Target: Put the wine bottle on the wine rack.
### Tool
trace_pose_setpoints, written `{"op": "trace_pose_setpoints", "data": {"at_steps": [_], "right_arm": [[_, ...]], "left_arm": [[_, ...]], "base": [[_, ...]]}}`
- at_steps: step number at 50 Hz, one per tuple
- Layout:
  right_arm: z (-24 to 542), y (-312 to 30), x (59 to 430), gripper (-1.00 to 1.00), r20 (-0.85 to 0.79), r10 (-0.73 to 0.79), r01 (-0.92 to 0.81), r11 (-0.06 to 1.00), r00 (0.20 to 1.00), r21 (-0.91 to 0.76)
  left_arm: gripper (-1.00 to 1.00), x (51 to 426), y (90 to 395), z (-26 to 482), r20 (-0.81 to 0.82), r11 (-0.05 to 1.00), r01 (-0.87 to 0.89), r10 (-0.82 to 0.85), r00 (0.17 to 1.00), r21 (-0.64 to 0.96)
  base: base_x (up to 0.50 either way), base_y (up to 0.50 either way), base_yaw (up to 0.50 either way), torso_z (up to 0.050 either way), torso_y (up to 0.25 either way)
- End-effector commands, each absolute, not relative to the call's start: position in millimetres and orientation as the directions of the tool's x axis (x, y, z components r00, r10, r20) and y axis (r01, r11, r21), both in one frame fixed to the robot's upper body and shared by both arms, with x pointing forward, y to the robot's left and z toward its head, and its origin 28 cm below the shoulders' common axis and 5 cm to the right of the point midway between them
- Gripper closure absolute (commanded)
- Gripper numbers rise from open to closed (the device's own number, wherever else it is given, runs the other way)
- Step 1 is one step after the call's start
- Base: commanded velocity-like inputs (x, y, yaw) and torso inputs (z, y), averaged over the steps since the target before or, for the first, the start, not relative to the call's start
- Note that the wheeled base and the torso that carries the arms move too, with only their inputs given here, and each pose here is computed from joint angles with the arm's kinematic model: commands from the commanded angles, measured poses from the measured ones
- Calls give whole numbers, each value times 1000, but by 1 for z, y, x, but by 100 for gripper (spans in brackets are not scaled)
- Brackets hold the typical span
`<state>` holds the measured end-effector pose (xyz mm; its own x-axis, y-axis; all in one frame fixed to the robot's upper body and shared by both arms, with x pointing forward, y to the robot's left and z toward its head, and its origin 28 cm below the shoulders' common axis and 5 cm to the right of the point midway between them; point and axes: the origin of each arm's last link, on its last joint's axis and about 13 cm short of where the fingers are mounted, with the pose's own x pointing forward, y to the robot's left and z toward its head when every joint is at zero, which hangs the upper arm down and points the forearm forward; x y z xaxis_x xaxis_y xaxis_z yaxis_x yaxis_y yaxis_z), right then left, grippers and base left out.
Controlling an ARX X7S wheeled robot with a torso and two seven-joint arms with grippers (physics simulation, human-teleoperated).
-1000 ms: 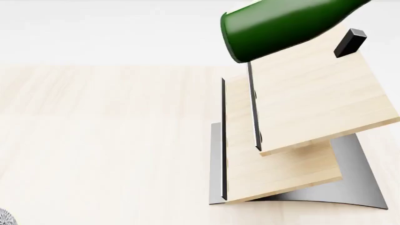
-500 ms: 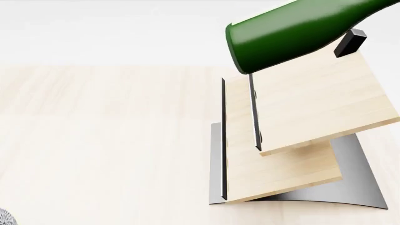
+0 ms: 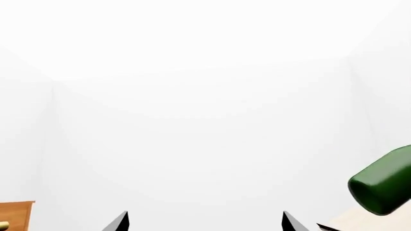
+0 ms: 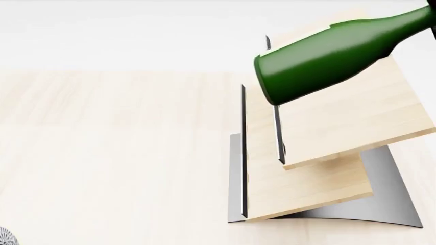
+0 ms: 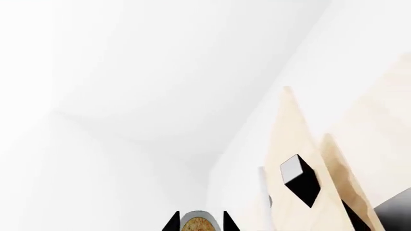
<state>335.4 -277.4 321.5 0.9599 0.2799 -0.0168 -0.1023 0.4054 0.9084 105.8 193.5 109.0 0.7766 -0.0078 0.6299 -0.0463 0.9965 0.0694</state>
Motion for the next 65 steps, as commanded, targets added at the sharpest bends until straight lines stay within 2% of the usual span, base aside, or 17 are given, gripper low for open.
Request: {"op": "trace_pose_setpoints", "data": {"at_steps": [1,65], "right_arm": [[331,-283,333,100,49,291,-160,372,955,914],[302,-294,331,100,26,275,-123,341,961,932]], "left_arm": [[-100,106,193,109,630,996,-45,-12,777,73],[-100,107,192,106,625,996,-43,-14,781,76]], "base": [[0,0,0,10,0],[0,0,0,0,0]]}}
